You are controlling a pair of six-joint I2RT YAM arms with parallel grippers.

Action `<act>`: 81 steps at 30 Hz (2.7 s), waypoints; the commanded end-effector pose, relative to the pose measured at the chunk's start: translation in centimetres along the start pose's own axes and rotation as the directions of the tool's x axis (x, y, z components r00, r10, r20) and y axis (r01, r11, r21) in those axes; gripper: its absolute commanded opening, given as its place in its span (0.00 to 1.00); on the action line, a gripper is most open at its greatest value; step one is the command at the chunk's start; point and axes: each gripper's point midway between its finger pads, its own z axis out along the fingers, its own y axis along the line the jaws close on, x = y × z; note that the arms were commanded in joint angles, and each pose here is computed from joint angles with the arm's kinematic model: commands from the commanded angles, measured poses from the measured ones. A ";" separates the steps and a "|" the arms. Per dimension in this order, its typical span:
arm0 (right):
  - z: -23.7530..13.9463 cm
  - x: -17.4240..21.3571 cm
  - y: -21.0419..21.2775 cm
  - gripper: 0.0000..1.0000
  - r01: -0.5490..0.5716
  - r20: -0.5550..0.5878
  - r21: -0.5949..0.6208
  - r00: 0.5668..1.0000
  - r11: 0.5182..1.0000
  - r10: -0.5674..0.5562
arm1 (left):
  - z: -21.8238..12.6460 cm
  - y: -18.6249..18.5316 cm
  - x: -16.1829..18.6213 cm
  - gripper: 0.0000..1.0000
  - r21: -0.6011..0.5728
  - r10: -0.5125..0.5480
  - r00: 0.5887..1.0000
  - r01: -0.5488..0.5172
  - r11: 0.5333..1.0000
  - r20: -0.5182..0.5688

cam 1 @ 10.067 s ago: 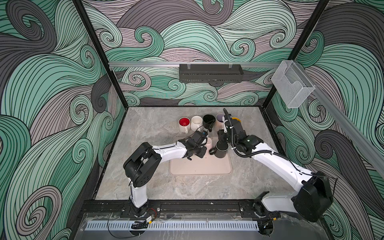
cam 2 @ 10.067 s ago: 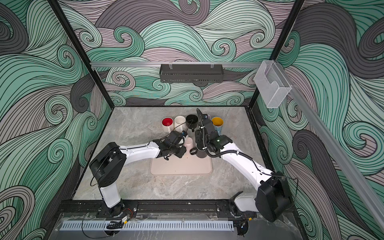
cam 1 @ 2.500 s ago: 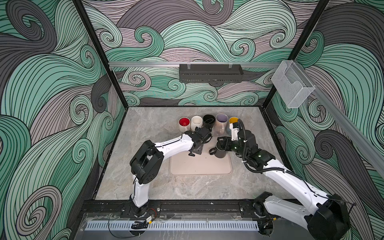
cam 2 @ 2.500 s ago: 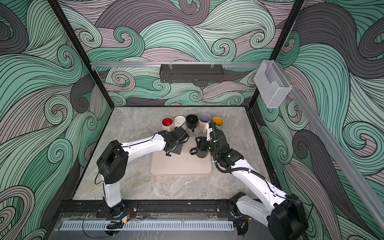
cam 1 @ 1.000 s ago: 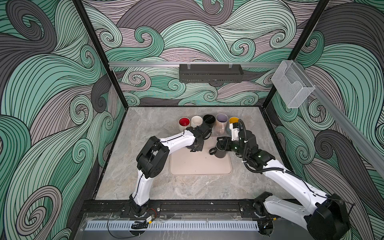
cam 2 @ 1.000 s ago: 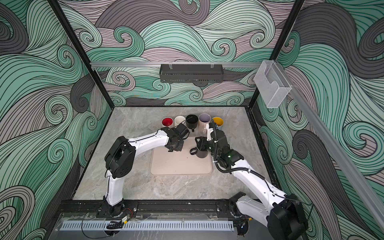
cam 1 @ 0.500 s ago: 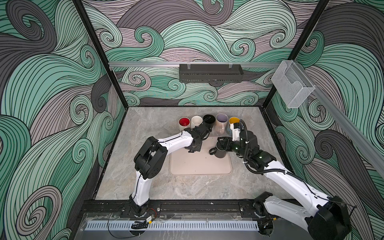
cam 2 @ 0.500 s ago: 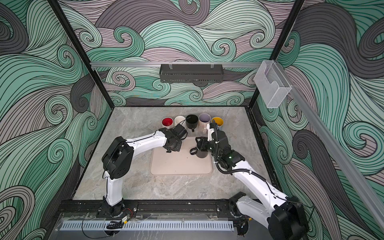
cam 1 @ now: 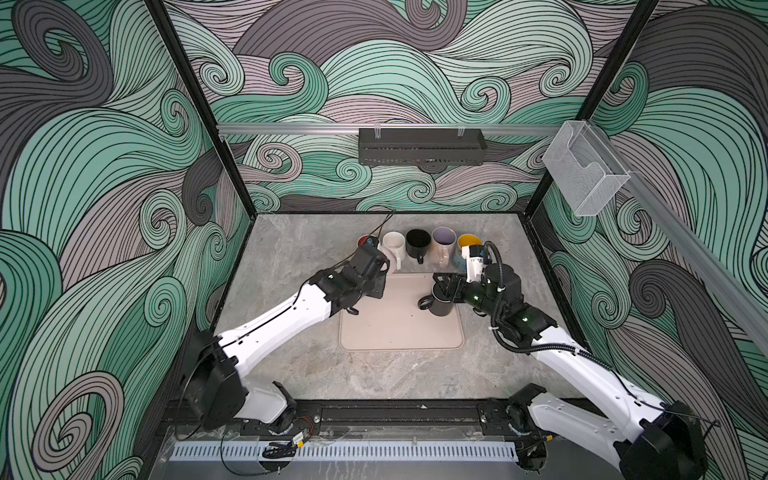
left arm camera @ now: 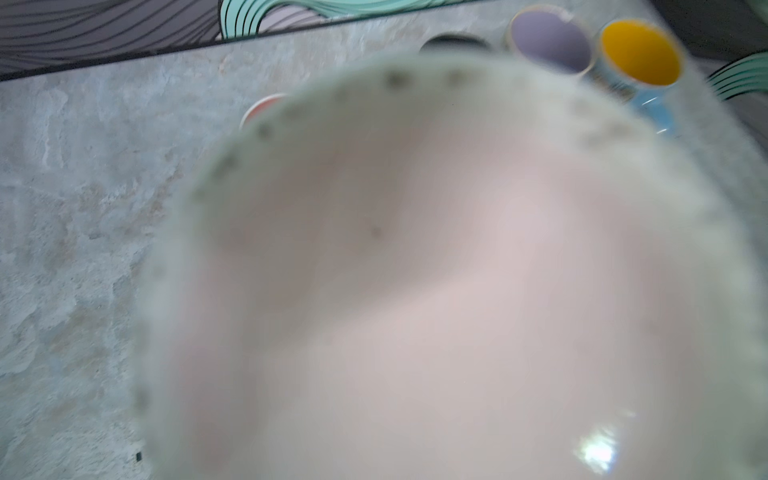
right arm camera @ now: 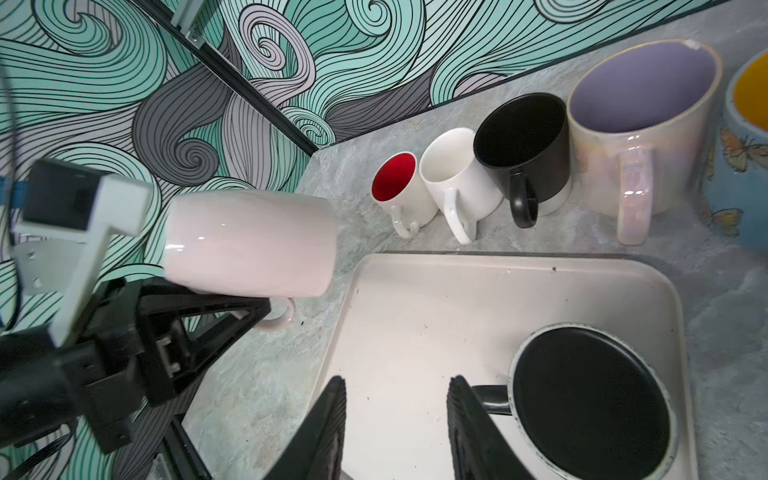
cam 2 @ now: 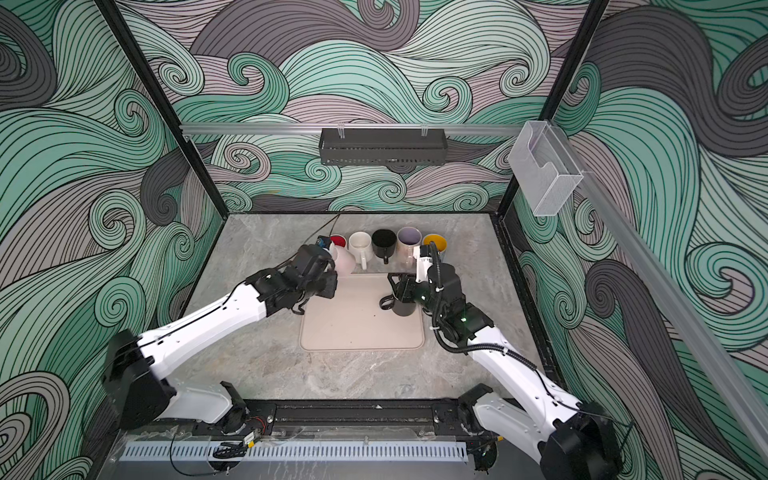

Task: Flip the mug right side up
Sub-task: 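Lift the pink mug and tilt it toward the right gripper with the left, then bring the right gripper to the pink mug's handle while the left holds it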

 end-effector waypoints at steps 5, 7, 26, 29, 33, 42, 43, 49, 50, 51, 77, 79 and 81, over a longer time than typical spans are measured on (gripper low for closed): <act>0.0 -0.2 3.9 0.41 -0.050 0.015 -0.200 0.998 0.979 0.054 | -9.2 -2.8 -7.7 0.00 0.437 -0.254 0.887 0.067 0.897 0.385; 0.0 -0.3 4.7 0.41 -0.063 0.021 -0.248 0.997 0.967 0.070 | -10.9 -3.0 -8.5 0.00 0.532 -0.326 0.858 0.074 0.844 0.397; -3.7 -5.0 14.4 0.44 -0.037 0.098 -0.706 0.984 0.707 0.150 | -15.3 -6.1 -11.4 0.00 0.933 -0.578 0.790 0.022 0.359 0.204; -3.9 -5.4 14.9 0.44 -0.027 0.106 -0.720 0.983 0.694 0.149 | -15.0 -6.3 -11.4 0.00 0.943 -0.586 0.790 0.030 0.332 0.181; -4.2 -5.4 16.3 0.43 -0.007 0.099 -0.745 0.988 0.667 0.122 | -14.8 -6.4 -11.4 0.00 0.948 -0.588 0.792 0.038 0.317 0.165; -3.1 -5.0 18.3 0.39 0.004 0.071 -0.753 0.995 0.658 0.076 | -14.6 -6.6 -11.1 0.00 0.950 -0.581 0.800 0.044 0.310 0.153; -2.8 -5.0 18.3 0.39 -0.001 0.065 -0.751 0.995 0.660 0.076 | -14.6 -6.6 -11.0 0.00 0.950 -0.580 0.800 0.043 0.310 0.153; -1.9 -5.1 18.0 0.37 -0.004 0.060 -0.725 0.996 0.689 0.069 | -15.0 -6.6 -10.9 0.00 0.946 -0.573 0.803 0.038 0.321 0.162; -1.8 -5.1 18.1 0.37 -0.004 0.058 -0.725 0.996 0.688 0.067 | -15.0 -6.5 -10.9 0.00 0.946 -0.574 0.802 0.036 0.322 0.165; -1.8 -5.1 18.2 0.37 -0.002 0.058 -0.730 0.996 0.684 0.065 | -15.1 -6.5 -10.9 0.00 0.946 -0.573 0.803 0.036 0.323 0.165; -0.5 -5.5 19.1 0.00 -0.044 0.024 -0.753 0.995 0.657 0.094 | -12.5 -5.3 -10.2 0.08 0.918 -0.606 0.786 0.144 0.370 0.121; -0.6 -5.5 19.0 0.00 -0.044 0.023 -0.752 0.995 0.658 0.093 | -12.3 -4.7 -10.1 0.19 0.912 -0.620 0.774 0.155 0.379 0.126; -0.7 -5.4 18.9 0.00 -0.044 0.022 -0.751 0.995 0.659 0.092 | -12.2 -4.3 -10.2 0.27 0.908 -0.627 0.768 0.164 0.387 0.129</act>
